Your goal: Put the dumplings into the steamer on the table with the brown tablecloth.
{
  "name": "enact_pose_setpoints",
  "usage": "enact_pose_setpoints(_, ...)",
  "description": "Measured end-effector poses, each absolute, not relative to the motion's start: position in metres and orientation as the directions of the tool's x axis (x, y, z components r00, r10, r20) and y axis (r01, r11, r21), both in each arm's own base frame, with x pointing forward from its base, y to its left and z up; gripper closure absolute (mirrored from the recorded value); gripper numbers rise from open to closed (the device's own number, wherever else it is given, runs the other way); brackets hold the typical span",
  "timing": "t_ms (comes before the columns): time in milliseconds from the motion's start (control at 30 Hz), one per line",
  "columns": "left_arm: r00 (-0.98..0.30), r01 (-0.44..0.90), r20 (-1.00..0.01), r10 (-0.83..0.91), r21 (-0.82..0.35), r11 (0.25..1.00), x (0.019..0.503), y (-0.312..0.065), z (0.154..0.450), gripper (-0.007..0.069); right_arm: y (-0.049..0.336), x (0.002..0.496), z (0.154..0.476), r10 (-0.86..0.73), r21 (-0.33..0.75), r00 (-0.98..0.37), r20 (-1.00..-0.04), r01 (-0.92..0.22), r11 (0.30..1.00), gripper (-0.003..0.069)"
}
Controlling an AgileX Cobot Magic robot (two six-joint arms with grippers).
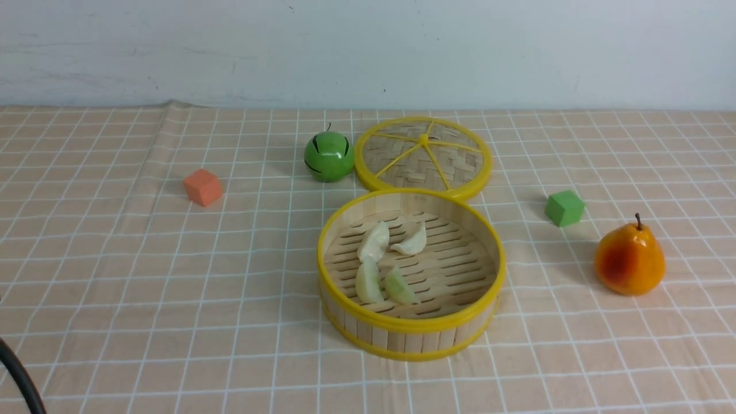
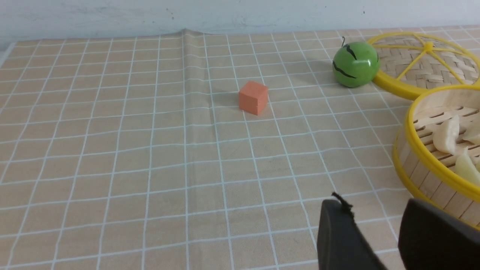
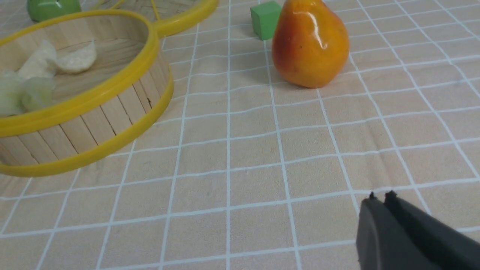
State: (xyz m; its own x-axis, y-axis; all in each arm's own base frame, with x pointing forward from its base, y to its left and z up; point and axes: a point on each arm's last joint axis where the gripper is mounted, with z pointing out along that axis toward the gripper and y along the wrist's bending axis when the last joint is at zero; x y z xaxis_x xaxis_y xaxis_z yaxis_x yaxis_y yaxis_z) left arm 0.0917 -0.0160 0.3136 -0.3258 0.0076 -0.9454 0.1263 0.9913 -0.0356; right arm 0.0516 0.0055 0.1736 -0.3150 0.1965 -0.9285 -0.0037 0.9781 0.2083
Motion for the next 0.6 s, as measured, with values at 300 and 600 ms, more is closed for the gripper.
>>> enact_pose_setpoints(300,-0.326,0.126,-0.945,0.008,-0.036,0.991,0.0917,-0.016,0.3136,0.0387,0.0055,0.0515,0.1733,0.196,0.208,-0.318,-0.928,-0.003,0.978,0.0632)
enact_pose_setpoints(600,-0.326,0.126,-0.945,0.008,-0.036,0.991,0.0917,-0.016,0.3136,0.0387,0.0055,0.0515,0.1733,0.197,0.209,-0.318,-0.927,-0.002,0.978,0.0622)
